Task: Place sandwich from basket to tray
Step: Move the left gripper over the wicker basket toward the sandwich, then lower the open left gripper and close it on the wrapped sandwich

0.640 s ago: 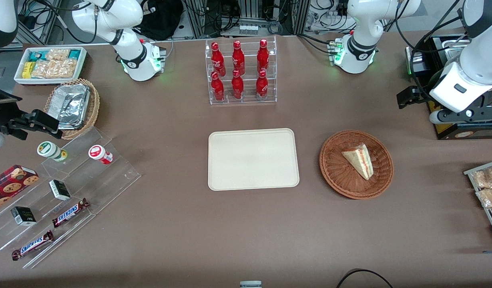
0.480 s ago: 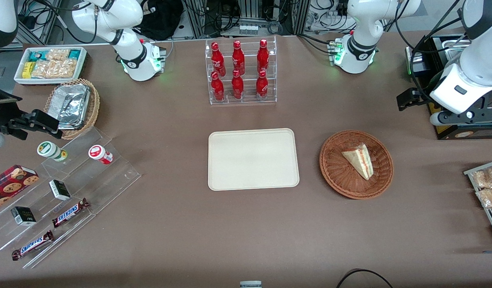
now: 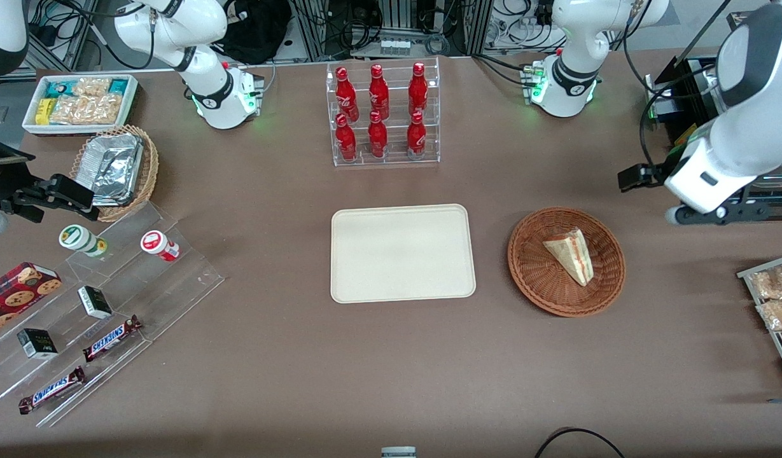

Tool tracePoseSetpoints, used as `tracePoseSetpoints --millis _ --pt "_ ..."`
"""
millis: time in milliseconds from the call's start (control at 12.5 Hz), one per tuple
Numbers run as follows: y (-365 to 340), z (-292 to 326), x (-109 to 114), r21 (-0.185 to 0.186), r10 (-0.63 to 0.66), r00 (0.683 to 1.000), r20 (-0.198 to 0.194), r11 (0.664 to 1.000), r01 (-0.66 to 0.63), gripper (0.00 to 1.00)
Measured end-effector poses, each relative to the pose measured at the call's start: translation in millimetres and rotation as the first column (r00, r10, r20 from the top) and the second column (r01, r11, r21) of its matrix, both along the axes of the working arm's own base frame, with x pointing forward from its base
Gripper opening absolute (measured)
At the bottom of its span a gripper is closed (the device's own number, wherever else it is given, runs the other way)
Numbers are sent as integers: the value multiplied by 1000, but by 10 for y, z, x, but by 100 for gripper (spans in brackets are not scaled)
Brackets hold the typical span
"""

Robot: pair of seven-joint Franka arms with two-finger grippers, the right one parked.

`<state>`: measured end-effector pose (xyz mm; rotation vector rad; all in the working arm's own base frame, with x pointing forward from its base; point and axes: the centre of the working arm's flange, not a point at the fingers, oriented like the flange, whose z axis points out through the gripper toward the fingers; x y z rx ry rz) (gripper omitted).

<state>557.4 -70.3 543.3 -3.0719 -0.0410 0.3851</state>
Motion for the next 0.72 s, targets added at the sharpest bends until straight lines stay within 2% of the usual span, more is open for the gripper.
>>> tracePoseSetpoints --millis 320,720 --pt "-39 -634 142 -6 3 1000 16 1000 -3 100" --pt "-58 -1366 115 -12 39 996 82 999 -38 100"
